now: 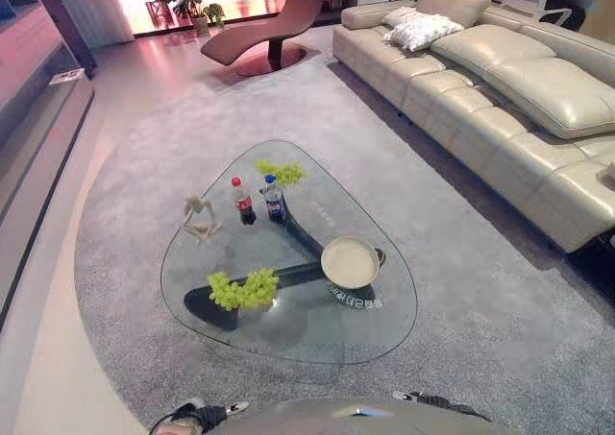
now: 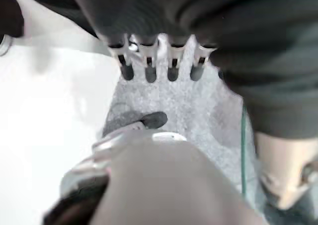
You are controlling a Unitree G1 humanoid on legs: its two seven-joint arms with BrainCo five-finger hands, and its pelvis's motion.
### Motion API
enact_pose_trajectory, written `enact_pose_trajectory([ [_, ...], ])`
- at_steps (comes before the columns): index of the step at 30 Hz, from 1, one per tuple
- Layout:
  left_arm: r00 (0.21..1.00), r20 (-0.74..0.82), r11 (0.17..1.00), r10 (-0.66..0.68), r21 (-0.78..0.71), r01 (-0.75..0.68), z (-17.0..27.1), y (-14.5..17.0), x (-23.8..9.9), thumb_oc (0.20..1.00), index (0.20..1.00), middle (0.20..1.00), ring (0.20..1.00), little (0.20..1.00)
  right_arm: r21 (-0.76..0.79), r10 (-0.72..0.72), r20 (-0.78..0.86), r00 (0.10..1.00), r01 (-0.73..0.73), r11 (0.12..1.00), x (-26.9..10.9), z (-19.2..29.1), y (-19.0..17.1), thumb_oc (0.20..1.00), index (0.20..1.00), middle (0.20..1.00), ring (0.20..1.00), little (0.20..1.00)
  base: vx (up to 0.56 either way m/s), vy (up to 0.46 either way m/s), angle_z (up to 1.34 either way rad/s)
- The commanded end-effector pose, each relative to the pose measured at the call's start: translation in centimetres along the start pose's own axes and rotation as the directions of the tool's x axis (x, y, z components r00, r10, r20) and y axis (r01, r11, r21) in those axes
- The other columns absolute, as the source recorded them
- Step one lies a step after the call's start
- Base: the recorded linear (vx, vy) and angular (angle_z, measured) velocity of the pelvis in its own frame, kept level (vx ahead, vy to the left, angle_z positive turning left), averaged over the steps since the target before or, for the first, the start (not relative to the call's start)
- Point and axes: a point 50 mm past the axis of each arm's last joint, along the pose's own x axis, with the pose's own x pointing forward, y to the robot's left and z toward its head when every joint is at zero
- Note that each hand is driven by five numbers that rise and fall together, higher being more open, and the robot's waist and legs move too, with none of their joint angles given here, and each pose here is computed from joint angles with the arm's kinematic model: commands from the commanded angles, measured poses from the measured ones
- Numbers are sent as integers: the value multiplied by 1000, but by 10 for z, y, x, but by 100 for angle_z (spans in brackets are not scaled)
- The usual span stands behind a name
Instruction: Pick up fruits into the plate
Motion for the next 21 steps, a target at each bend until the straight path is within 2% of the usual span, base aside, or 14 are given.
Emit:
enact_pose_trajectory([
  [1, 991, 81, 992, 103, 64, -108, 26, 13, -1, 1000, 1000, 1000, 1000, 1000, -23, 28, 27, 999, -27, 999, 4, 25, 10, 1000, 1000, 1000, 1000, 1000, -180, -281, -42],
  [6, 990, 44, 989, 133, 58, -135, 26, 16, -1, 1000, 1000, 1000, 1000, 1000, 3, 36, 52, 998, -36, 999, 4, 29, 10, 1000, 1000, 1000, 1000, 1000, 18, -87, 5],
  [9, 980, 123, 980, 158, 103, -171, 39, 18, -2, 1000, 1000, 1000, 1000, 1000, 10, 36, 77, 996, -37, 999, 3, 35, 9, 1000, 1000, 1000, 1000, 1000, 52, -45, 1],
  [13, 922, 305, 915, 239, 248, -319, 78, 34, -11, 1000, 1000, 1000, 1000, 1000, 3, 31, 132, 991, -32, 999, 2, 52, 3, 1000, 1000, 1000, 1000, 1000, -9, -9, 0],
  [15, 848, 439, 864, 297, 255, -434, 120, 51, -25, 1000, 1000, 1000, 1000, 1000, -19, 23, 196, 980, -20, 1000, -2, 73, -3, 1000, 1000, 1000, 1000, 1000, -191, 11, -1],
  [17, 793, 515, 831, 327, 243, -500, 143, 61, -36, 1000, 1000, 1000, 1000, 1000, -21, 19, 238, 971, -15, 1000, -4, 86, -7, 1000, 1000, 1000, 1000, 1000, -211, 22, -6],
  [21, 581, 718, 690, 383, 195, -697, 207, 95, -79, 1000, 1000, 1000, 1000, 1000, -30, 7, 366, 931, 5, 1000, -15, 126, -22, 1000, 1000, 1000, 1000, 1000, -222, 44, -13],
])
